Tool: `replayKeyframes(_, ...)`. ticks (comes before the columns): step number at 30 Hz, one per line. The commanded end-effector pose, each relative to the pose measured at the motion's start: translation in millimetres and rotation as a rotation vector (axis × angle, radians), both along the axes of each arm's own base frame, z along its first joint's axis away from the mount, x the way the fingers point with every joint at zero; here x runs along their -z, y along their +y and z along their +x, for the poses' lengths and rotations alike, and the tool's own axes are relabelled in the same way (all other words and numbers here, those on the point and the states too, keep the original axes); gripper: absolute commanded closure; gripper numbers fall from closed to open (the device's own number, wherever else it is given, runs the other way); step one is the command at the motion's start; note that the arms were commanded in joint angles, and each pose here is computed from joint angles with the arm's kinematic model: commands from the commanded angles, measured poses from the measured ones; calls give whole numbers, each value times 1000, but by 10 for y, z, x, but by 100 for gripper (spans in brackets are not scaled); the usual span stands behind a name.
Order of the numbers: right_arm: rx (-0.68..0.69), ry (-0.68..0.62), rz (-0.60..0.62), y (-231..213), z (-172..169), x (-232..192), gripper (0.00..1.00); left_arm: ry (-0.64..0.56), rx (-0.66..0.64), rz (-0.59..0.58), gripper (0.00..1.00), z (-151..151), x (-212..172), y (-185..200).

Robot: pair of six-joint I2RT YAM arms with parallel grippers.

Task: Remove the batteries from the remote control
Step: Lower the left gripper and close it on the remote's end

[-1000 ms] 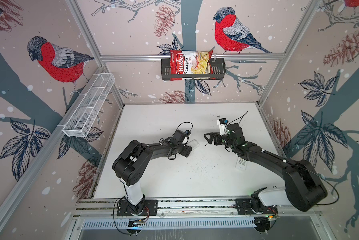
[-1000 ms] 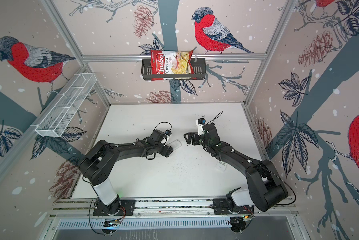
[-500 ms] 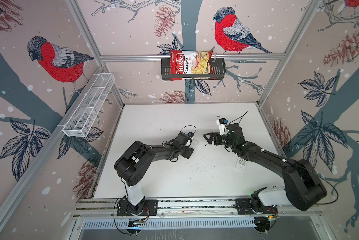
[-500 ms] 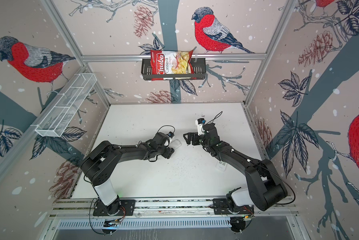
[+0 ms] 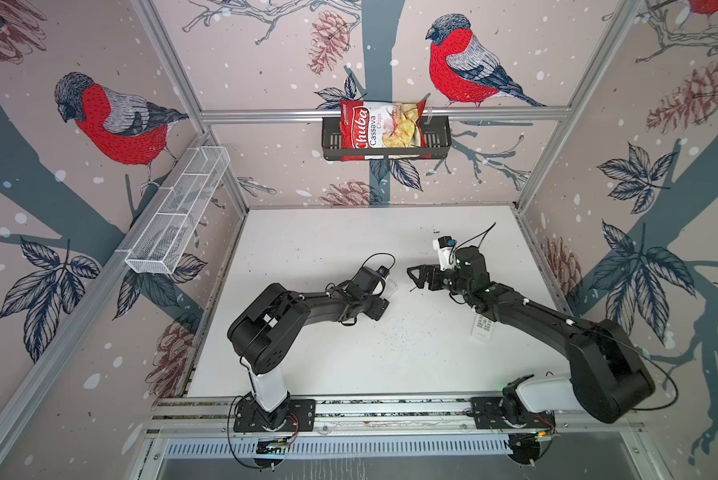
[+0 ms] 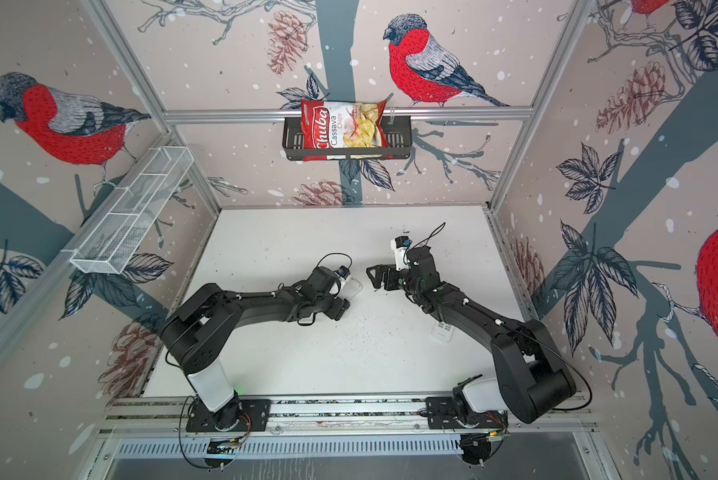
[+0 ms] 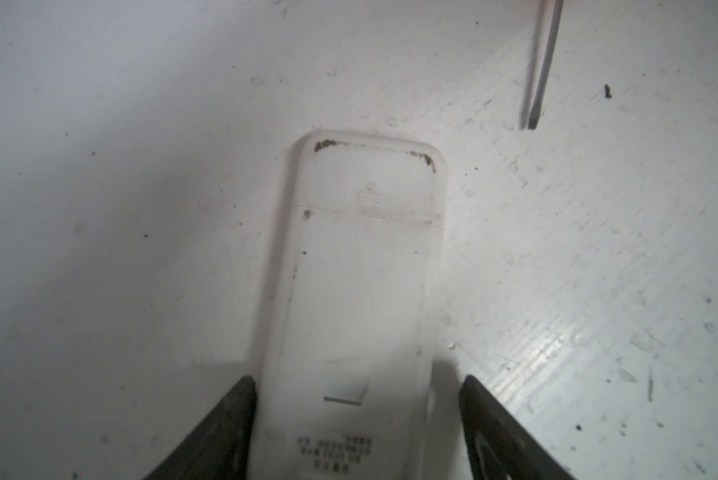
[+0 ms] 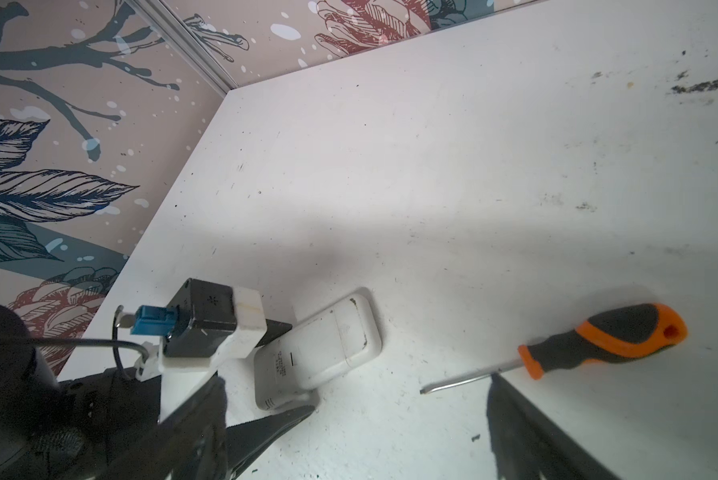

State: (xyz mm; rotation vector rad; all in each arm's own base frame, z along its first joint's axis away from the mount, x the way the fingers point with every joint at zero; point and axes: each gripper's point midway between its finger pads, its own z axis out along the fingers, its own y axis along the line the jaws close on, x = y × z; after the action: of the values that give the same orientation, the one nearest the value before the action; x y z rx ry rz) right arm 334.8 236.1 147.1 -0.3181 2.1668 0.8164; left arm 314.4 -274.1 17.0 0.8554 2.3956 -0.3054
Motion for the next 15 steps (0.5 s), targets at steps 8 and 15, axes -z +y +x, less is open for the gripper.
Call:
replayKeyframes(8, -34, -35, 46, 67, -22, -130, 3, 181, -33, 105, 50, -295, 306, 205)
replayKeyframes(15, -30, -17, 47, 39, 8, -85, 8, 183, -24, 86, 56, -323, 259, 188)
